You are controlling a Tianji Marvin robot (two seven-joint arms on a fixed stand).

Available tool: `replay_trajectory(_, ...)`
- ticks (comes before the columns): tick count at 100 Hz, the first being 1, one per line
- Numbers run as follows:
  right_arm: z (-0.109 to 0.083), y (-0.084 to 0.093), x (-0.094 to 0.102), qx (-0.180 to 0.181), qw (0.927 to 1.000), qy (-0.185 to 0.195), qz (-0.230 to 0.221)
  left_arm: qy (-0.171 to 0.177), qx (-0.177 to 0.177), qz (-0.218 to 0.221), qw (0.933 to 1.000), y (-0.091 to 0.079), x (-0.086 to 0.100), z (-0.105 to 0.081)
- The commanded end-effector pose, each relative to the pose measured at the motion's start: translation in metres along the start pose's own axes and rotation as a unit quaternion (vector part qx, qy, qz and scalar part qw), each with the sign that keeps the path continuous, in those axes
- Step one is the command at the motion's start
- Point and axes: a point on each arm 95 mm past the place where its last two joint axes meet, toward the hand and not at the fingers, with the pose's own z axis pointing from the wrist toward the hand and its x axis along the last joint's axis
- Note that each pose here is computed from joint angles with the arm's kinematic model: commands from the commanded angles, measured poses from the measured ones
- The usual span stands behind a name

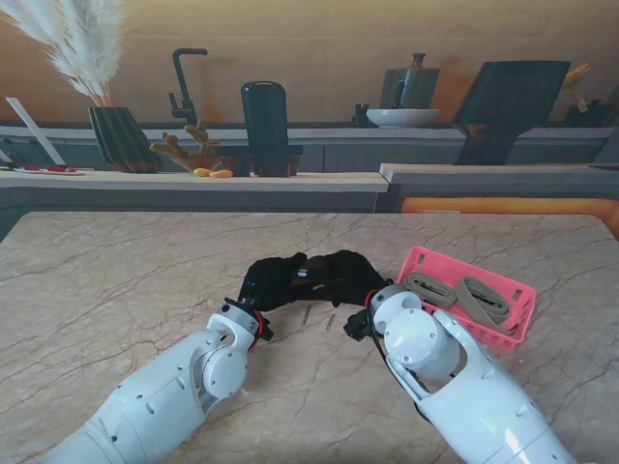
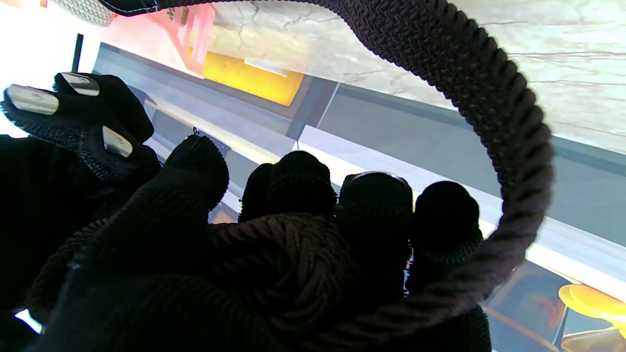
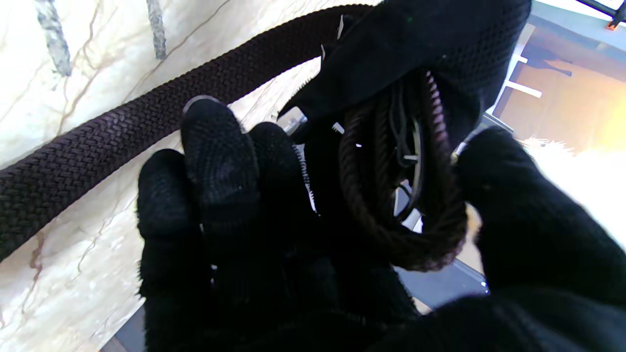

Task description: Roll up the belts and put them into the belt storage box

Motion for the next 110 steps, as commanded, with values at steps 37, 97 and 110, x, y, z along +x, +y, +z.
replay_trajectory(37, -0.003, 0.001, -0.006, -0.011, 0.9981, -0.019, 0.058, 0.002, 0.010, -0.059, 0.9982, -0.003, 0.007, -0.003)
replay_trajectory(97, -0.034, 0.036, -0.026, 0.027, 0.9538, 0.028, 0.298, 0.002, 0.040, -0.183, 0.9823, -0.004, -0.001, -0.010)
replay_trajectory(110, -0.034, 0.036, -0.027, 0.046, 0.9370, 0.044, 0.343, 0.005, 0.040, -0.203, 0.9783, 0.001, 0.007, -0.009)
